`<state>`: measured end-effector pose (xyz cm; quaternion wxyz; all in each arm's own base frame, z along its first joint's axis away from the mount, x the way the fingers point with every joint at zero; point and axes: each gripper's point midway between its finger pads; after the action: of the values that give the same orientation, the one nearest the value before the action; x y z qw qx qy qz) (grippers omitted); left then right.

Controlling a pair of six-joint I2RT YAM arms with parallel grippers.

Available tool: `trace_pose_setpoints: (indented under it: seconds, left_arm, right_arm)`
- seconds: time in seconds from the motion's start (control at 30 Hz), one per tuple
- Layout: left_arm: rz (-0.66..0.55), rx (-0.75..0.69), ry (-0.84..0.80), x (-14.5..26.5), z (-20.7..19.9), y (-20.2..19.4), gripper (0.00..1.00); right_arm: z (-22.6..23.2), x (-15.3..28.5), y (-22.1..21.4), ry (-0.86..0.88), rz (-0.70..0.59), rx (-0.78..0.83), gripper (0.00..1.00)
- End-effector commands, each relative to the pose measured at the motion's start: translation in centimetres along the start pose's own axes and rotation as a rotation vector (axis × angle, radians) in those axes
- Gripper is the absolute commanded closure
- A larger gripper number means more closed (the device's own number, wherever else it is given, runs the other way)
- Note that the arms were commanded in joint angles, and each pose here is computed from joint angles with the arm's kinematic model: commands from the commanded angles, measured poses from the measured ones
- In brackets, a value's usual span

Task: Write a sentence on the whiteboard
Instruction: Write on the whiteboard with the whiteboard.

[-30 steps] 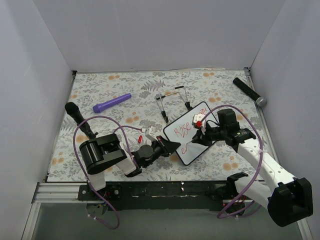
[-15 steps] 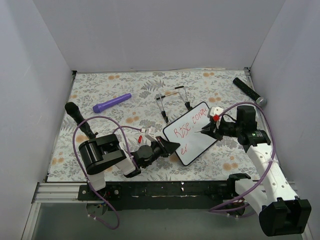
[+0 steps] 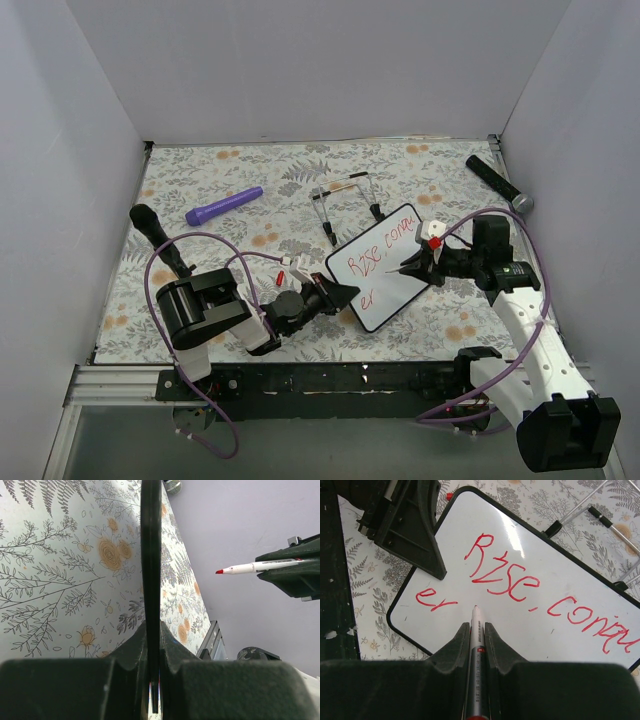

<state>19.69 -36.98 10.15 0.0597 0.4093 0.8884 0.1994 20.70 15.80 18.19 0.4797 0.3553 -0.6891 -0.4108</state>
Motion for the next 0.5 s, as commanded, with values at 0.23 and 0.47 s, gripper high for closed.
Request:
trace_pose_setpoints:
  seconds: [0.23, 0.47]
  left_arm:
    - [-0.056, -0.007, -0.184, 0.77, -4.67, 1.69, 1.00]
    - [-0.059, -0.008, -0.182, 0.78, -4.72, 1.82, 1.00]
  right_arm:
    - [1.74, -0.24, 0.15, 0.078, -0.054, 0.033, 0.99]
    - [1.69, -0.33, -0.29, 0.075, -0.043, 0.028, 0.99]
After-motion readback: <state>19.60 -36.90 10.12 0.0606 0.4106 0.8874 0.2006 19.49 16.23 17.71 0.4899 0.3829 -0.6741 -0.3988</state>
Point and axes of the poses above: each gripper's point midway between its finger pads, its own x axis back along the fingers, its own z axis along the line the jaws close on, y = z × x, and after that the axes turned 7 degrees about x, right-handed
